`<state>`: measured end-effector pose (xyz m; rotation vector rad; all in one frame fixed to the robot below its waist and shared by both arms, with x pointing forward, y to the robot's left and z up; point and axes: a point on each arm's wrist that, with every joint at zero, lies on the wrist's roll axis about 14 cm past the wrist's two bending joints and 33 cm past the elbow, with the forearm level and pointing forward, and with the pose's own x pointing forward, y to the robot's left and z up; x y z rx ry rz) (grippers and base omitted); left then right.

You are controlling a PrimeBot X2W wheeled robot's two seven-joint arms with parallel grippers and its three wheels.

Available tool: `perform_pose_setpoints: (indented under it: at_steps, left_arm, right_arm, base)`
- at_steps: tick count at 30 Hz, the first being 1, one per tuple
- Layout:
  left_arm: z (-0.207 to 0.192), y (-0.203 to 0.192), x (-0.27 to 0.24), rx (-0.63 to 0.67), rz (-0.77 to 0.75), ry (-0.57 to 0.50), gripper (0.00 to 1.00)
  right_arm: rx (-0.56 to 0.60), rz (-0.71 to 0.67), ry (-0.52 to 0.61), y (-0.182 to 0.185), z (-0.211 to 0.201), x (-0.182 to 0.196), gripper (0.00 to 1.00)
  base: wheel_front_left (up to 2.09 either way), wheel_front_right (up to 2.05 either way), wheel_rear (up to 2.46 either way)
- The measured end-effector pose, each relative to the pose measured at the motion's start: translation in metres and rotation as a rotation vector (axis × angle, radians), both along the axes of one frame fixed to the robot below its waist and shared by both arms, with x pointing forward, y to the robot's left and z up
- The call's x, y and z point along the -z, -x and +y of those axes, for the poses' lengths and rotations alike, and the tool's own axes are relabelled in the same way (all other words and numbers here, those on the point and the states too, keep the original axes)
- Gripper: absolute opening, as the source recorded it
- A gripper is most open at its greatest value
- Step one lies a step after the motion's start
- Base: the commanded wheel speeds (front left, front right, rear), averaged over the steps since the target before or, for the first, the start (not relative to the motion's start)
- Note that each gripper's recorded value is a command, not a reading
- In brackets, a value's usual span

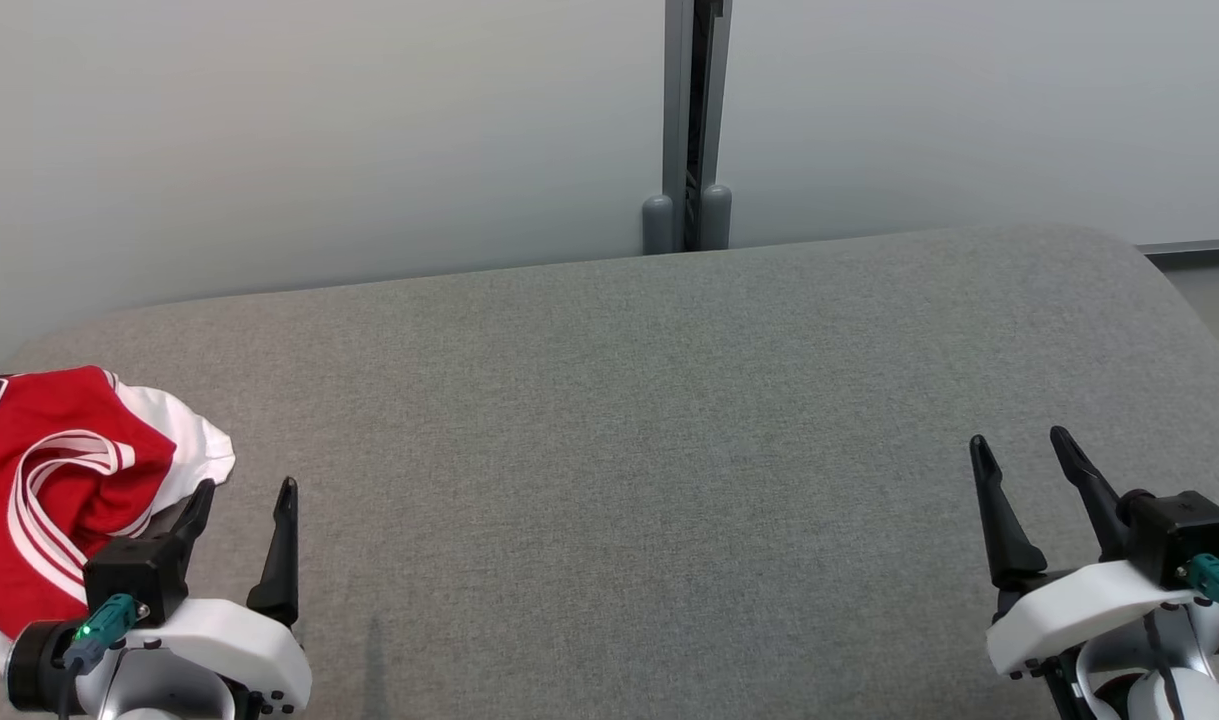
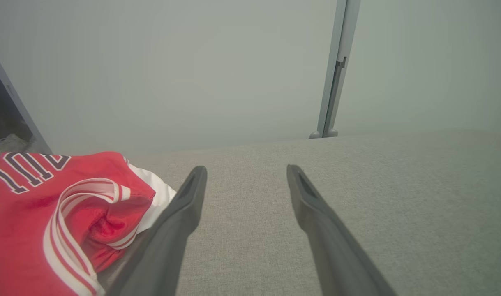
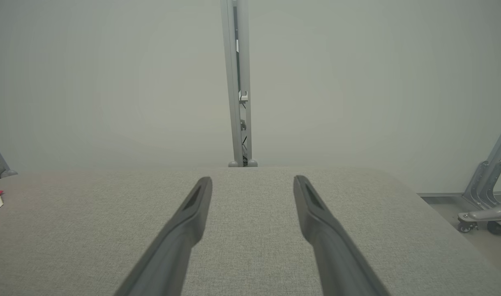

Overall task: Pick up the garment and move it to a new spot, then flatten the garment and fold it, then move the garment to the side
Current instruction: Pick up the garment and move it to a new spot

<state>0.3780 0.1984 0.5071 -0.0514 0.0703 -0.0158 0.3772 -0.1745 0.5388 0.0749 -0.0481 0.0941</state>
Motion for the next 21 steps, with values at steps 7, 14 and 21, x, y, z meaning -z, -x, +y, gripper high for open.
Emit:
perform_pose_setpoints:
  at_steps: [7,14,21]
  left_arm:
    - [0.013,0.007,0.0,-0.037,0.001,0.005,1.0]
    - [0.044,0.022,-0.004,-0.135,-0.016,0.008,1.0]
    - [0.082,0.047,-0.009,-0.266,-0.035,0.015,1.0]
  right_arm:
    - [-0.039,-0.002,0.002,-0.004,0.014,-0.002,1.0]
    - [-0.141,-0.006,0.003,-0.013,0.05,-0.005,1.0]
    - [-0.28,-0.004,-0.01,-0.021,0.1,-0.004,1.0]
  base:
    - [0.0,0.0,0.0]
    - [0.0,0.0,0.0]
    - [0.0,0.0,0.0]
